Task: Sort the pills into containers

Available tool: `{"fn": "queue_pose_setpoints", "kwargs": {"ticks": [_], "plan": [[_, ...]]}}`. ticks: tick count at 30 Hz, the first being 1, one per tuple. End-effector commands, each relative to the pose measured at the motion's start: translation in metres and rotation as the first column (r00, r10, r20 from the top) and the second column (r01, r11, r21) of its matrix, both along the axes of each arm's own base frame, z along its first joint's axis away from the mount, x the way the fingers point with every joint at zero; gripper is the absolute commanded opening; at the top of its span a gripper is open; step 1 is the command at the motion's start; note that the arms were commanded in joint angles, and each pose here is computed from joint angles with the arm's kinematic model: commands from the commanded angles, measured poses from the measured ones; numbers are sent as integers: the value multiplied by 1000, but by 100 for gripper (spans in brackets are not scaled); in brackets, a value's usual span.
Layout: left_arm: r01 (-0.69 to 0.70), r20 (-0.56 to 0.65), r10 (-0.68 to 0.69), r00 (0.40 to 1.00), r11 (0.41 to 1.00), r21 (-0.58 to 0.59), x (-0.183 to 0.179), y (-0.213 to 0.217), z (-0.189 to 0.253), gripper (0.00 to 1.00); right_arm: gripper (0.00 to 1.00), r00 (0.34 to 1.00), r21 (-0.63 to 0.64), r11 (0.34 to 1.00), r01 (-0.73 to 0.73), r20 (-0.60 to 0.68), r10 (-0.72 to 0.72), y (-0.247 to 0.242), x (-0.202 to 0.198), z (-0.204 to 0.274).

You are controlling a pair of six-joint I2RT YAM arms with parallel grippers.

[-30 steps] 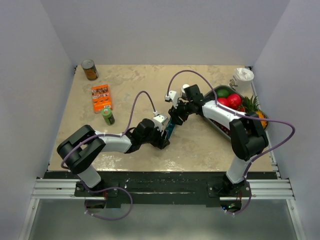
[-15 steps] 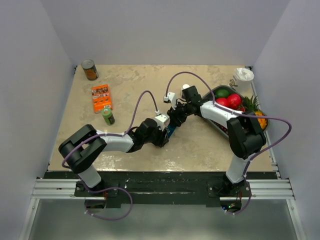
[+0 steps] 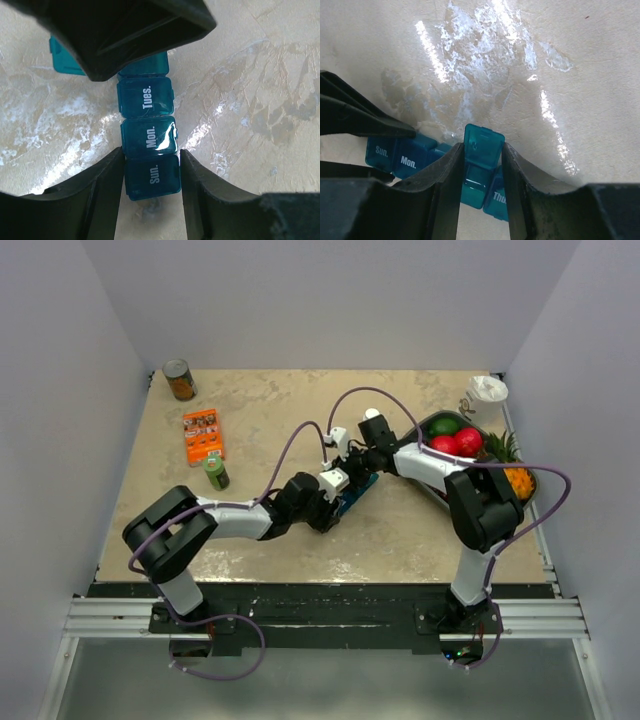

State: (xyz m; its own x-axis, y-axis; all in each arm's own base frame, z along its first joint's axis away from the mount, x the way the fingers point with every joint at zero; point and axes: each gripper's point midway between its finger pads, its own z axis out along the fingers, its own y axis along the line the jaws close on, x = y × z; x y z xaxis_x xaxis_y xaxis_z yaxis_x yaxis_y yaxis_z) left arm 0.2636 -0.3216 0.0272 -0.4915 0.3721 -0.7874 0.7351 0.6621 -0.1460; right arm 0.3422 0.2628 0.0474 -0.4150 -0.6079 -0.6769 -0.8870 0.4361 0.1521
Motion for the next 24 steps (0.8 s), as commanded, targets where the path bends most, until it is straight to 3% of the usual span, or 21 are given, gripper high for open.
{"fn": "queue_pose_setpoints", "kwargs": {"ticks": [1, 9, 14, 18, 22, 24], "plan": [[58, -19, -57, 998, 994, 90, -5, 5, -20, 26, 38, 996, -4, 999, 52, 66, -52, 5, 21, 10], [30, -17, -29, 999, 994, 101, 5, 4, -19, 26, 39, 996, -7, 999, 43, 78, -43, 5, 23, 18], [6, -37, -3, 999, 995, 96, 9, 9, -20, 26, 51, 991, 63, 998, -9, 136, 0, -2, 20, 66], [5, -51, 0, 999, 995, 95, 9, 13, -21, 26, 54, 986, 68, 997, -20, 164, 8, -16, 18, 77], [8, -64, -2, 998, 996, 84, 10, 13, -19, 26, 52, 987, 37, 999, 18, 156, -24, -36, 23, 70], [9, -65, -4, 998, 997, 78, 12, 14, -18, 26, 33, 986, 23, 999, 35, 164, -39, -42, 26, 69]]}}
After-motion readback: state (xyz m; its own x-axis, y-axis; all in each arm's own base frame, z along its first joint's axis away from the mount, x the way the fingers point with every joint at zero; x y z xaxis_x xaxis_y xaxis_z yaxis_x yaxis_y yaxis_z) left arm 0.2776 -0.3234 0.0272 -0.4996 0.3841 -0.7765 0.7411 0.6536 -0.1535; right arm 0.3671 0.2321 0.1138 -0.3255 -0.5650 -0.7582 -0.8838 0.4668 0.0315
